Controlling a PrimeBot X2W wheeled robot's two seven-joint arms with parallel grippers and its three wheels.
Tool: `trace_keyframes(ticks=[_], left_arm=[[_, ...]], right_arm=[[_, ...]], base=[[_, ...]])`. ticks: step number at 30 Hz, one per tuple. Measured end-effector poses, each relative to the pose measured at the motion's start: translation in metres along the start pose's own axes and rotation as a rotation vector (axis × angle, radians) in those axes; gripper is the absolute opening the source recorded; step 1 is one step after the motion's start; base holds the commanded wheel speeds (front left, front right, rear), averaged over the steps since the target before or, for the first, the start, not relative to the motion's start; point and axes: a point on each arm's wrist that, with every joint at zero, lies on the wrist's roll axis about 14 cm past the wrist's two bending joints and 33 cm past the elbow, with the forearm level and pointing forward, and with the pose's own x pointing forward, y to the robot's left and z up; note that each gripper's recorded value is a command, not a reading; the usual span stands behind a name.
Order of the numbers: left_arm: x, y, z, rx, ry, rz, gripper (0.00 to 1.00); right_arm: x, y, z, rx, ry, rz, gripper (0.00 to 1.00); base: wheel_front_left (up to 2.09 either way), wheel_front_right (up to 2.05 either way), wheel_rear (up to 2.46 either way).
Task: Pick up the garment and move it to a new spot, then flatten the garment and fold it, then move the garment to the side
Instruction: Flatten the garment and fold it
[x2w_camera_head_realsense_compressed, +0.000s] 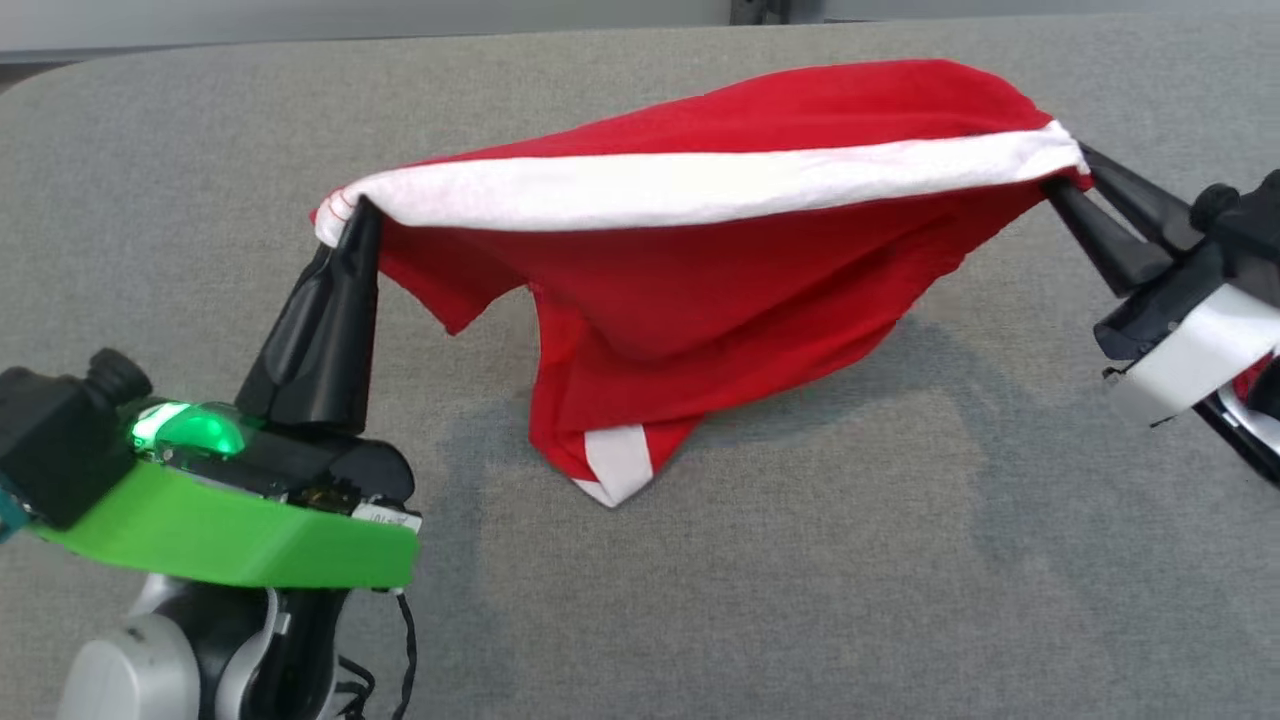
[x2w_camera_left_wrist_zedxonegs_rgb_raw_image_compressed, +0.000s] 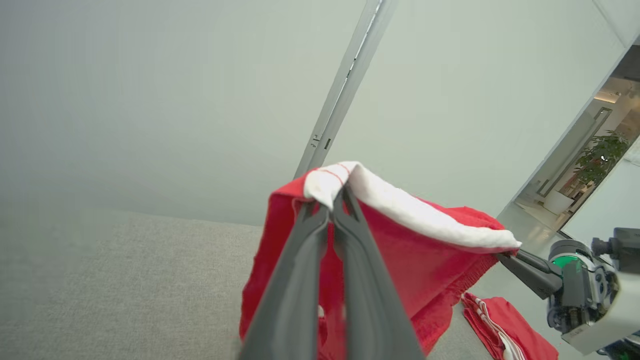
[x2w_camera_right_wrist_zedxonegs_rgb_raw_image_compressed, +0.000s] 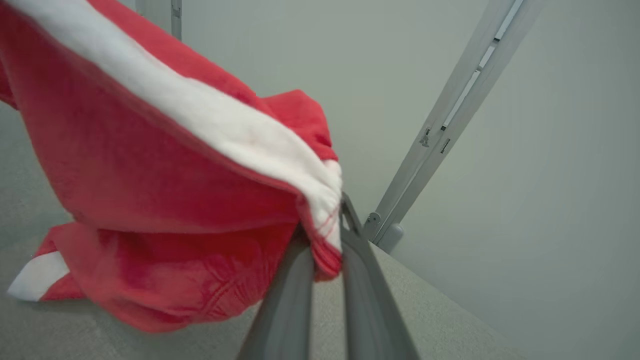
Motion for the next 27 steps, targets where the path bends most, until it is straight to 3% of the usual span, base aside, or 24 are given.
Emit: trace_keyframes(ticks=[7, 13, 21, 27], left_arm=[[0.018, -0.040, 0.037, 0.039, -0.069, -0.138, 0.00], [0.070, -0.050, 0.034, 0.040, -0.023, -0.228, 0.00], [0.190, -0.028, 0.033, 0.099, -0.030, -0.204, 0.00], [0.250, 0.012, 0.066, 0.127, -0.286, -0.126, 0.00]], right_arm=[[-0.044, -0.024, 0.073, -0.127, -0.055, -0.100, 0.00], [-0.043, -0.045, 0.073, -0.130, -0.008, -0.143, 0.00], [0.042, -0.104, 0.059, -0.138, 0.020, -0.221, 0.00], [0.116, -0.150, 0.088, -0.278, -0.211, -0.360, 0.00]], base=[[0.00, 0.00, 0.00], [0.00, 0.00, 0.00], [0.00, 0.00, 0.00], [0.00, 0.00, 0.00]])
